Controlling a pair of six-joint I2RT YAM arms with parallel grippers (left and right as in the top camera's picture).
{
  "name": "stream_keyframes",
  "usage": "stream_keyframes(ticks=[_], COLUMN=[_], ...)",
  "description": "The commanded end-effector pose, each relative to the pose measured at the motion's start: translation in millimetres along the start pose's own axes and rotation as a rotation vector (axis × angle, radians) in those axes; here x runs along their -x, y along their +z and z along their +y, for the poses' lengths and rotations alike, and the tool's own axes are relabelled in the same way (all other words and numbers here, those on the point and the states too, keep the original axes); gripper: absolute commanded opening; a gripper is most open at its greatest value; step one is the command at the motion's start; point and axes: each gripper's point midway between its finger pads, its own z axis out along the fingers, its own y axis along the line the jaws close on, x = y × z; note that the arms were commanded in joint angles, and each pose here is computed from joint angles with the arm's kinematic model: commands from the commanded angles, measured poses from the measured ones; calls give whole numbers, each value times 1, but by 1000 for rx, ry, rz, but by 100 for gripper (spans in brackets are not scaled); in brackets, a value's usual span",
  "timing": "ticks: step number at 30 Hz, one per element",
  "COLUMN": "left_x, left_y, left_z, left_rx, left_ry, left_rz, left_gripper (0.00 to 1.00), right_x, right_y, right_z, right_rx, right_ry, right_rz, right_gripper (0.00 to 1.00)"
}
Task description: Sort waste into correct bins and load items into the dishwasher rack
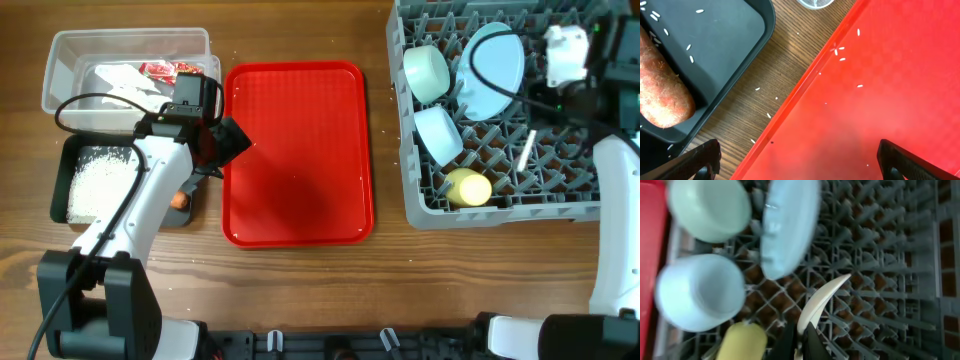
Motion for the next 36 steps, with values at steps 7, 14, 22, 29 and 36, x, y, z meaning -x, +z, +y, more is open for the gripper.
stream_keyframes(ticks=[7,14,22,29,36], left_x=[2,2,2,2,2], left_y=[0,0,0,0,0], left_z=[-4,-4,-4,-4,-4], left_rx=[-5,-5,-5,-5,-5], left_ry=[5,5,5,5,5], left_rz=[-2,-2,-2,-2,-2], left_gripper=[100,100,100,100,100], right_x=[-101,-141,-144,-111,-8], right_y=[61,83,81,70,-34], right_z=[-23,-41,-60,-49,7], right_rx=[-189,-417,-465,-282,192], right_ry=[884,1114,1107,913,549], right_rz=[234,207,178,158,-174], right_gripper=[4,4,5,100,100])
